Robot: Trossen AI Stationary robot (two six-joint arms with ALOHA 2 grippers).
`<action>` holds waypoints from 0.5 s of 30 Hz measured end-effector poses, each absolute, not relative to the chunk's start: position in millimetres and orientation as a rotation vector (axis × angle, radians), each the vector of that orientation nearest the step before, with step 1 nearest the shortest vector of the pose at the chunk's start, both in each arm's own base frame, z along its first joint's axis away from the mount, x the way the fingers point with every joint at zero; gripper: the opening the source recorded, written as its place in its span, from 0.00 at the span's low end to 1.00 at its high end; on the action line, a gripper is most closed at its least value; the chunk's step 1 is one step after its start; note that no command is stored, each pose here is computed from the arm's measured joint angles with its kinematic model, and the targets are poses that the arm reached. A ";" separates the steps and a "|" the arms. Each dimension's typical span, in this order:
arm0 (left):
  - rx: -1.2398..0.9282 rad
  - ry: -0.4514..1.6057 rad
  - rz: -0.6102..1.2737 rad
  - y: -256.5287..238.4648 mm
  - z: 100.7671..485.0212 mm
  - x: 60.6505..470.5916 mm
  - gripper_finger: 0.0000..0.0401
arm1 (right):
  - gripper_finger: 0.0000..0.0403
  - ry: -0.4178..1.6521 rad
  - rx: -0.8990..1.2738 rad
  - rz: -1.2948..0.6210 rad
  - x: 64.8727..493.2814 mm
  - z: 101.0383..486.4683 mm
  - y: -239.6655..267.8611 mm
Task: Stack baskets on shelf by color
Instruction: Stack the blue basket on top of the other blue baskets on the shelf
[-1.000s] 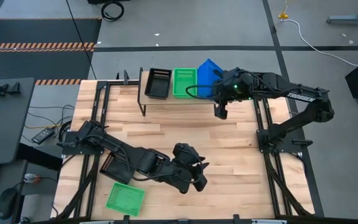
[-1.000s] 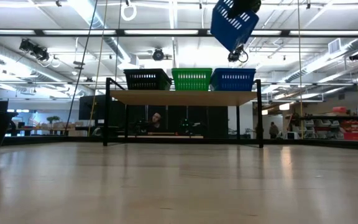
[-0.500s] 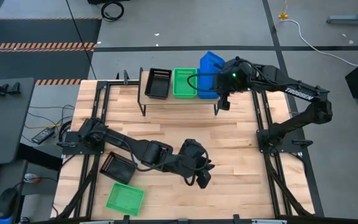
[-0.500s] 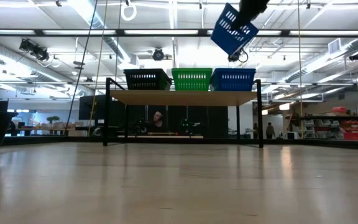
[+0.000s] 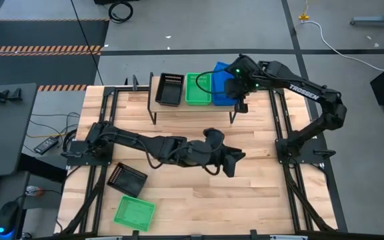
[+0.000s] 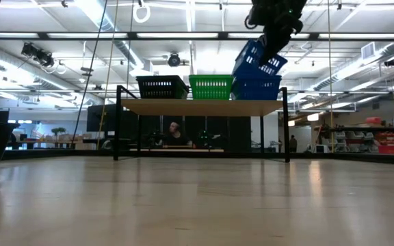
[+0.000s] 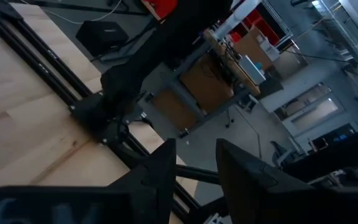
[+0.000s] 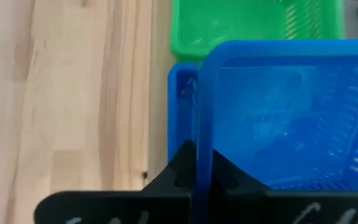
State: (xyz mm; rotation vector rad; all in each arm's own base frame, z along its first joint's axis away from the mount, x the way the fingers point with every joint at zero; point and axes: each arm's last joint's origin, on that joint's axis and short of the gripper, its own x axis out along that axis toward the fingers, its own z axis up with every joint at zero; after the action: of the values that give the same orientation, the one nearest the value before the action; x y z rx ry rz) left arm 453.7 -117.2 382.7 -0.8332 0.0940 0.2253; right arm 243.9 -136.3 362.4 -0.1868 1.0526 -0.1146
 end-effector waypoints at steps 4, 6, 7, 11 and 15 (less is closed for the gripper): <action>-0.835 0.093 0.226 -116.4 382.7 454.0 0.30 | 0.02 1.087 -0.158 -0.096 240.1 359.8 -136.5; -0.835 0.094 0.225 -117.1 382.7 453.8 0.30 | 0.03 1.096 -0.151 -0.096 238.6 359.5 -136.6; -0.835 0.094 0.225 -117.1 382.7 453.8 0.30 | 0.04 1.099 -0.149 -0.096 238.0 359.6 -136.5; -0.835 0.095 0.222 -118.4 382.7 453.5 0.30 | 0.04 1.098 -0.148 -0.097 237.8 359.7 -136.7; -0.835 0.094 0.223 -118.0 382.7 453.6 0.30 | 0.04 1.080 -0.156 -0.105 239.3 360.7 -137.7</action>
State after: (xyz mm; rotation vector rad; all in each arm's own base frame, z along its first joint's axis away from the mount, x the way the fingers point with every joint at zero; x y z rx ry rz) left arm 453.6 -118.0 382.7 -0.8346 0.0942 0.2226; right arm 239.3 -137.7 360.7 -0.1562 1.0796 -0.1047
